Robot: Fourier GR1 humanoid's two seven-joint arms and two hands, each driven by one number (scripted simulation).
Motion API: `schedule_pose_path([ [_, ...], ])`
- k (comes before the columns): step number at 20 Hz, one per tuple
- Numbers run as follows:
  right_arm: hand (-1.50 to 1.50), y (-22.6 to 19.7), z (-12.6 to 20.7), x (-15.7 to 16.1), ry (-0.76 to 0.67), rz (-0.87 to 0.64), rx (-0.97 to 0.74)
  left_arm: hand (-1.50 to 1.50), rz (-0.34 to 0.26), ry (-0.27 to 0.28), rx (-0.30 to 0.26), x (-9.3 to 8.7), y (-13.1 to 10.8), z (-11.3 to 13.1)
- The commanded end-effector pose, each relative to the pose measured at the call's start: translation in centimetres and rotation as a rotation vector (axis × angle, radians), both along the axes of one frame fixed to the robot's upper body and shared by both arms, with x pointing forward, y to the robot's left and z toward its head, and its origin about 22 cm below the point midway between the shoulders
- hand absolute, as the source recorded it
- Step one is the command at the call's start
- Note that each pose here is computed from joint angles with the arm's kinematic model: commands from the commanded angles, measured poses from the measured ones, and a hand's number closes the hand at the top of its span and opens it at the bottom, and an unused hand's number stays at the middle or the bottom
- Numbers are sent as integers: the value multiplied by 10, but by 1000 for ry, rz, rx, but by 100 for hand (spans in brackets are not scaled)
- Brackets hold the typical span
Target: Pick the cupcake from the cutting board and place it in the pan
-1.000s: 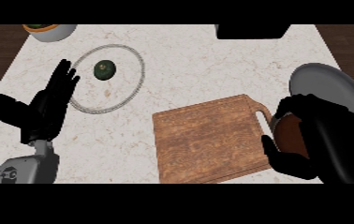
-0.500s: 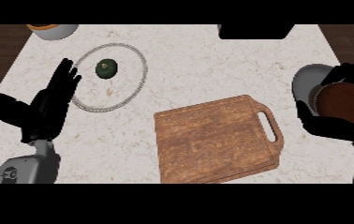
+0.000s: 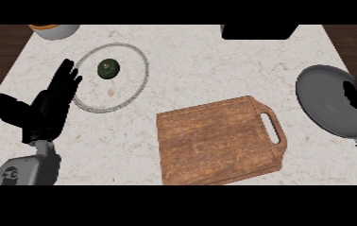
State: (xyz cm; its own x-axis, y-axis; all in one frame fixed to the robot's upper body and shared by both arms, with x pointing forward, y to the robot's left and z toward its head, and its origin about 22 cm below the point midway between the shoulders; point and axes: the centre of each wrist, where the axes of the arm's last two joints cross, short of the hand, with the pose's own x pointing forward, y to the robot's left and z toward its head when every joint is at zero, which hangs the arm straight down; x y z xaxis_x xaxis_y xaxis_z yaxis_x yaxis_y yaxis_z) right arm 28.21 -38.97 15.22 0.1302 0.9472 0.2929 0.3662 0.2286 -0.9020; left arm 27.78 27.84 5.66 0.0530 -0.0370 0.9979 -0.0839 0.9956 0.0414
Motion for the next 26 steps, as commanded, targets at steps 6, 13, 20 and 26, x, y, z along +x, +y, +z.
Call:
schedule_pose_path([
  [6,150,-74,-61,28,26,60,57,0,-10,-16,-6,0,-14,-13],
  [13,150,-61,-114,53,87,89,47,0,-39,-4,-13,10,-33,-7],
  [20,-150,-82,-134,39,283,-83,245,0,-17,-16,-14,11,-15,16],
  [26,-150,-99,-134,29,223,-1,315,0,-36,-16,-16,11,-16,4],
])
